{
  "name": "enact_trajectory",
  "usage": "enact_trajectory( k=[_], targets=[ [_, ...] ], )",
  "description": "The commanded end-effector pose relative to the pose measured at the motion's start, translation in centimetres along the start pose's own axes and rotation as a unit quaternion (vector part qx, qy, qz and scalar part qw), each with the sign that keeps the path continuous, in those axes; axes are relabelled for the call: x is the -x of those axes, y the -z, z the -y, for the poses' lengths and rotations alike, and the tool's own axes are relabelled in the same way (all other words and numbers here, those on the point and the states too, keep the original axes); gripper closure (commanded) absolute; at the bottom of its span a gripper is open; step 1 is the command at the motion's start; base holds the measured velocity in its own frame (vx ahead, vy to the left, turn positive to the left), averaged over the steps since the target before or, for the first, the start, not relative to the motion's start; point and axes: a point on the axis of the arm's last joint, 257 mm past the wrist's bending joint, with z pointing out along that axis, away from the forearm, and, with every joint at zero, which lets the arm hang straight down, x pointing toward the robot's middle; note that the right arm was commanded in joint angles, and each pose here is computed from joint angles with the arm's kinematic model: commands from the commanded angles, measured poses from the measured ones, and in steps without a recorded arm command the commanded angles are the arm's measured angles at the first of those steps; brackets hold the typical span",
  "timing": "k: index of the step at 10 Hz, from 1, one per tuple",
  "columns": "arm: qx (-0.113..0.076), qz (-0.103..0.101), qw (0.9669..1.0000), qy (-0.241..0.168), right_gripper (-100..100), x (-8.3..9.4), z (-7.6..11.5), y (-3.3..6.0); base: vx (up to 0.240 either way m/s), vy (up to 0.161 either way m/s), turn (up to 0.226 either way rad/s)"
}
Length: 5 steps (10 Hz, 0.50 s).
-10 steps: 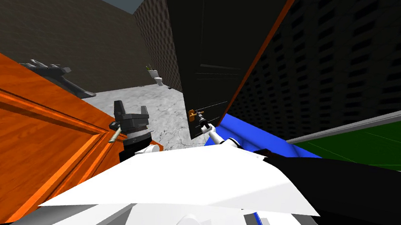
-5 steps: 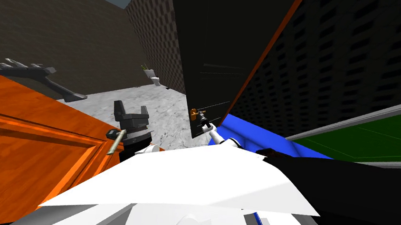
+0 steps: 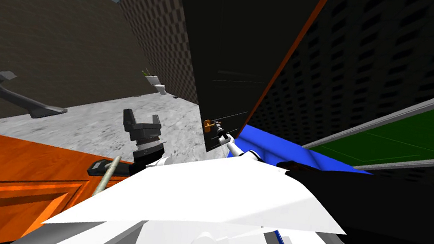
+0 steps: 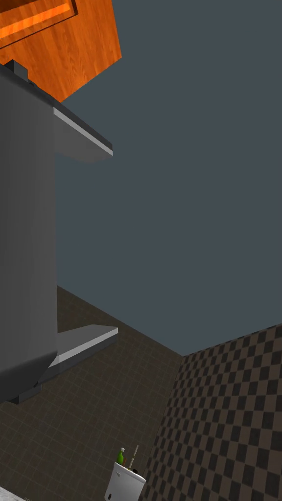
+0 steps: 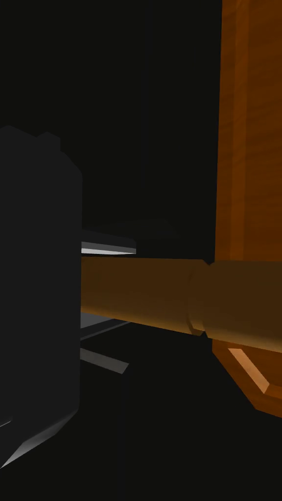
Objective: Push the door open
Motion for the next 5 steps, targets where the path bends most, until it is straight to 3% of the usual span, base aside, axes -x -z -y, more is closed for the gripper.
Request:
enact_trajectory(
  k=[1,5],
  targets=[
    [0.005,0.007,0.9999,0.009,100,1.37,-0.48,-0.07,0.176,0.047,-0.196],
    [0.003,0.004,0.9999,0.016,100,1.24,-0.33,0.1,0.147,0.068,-0.139]
  ],
)
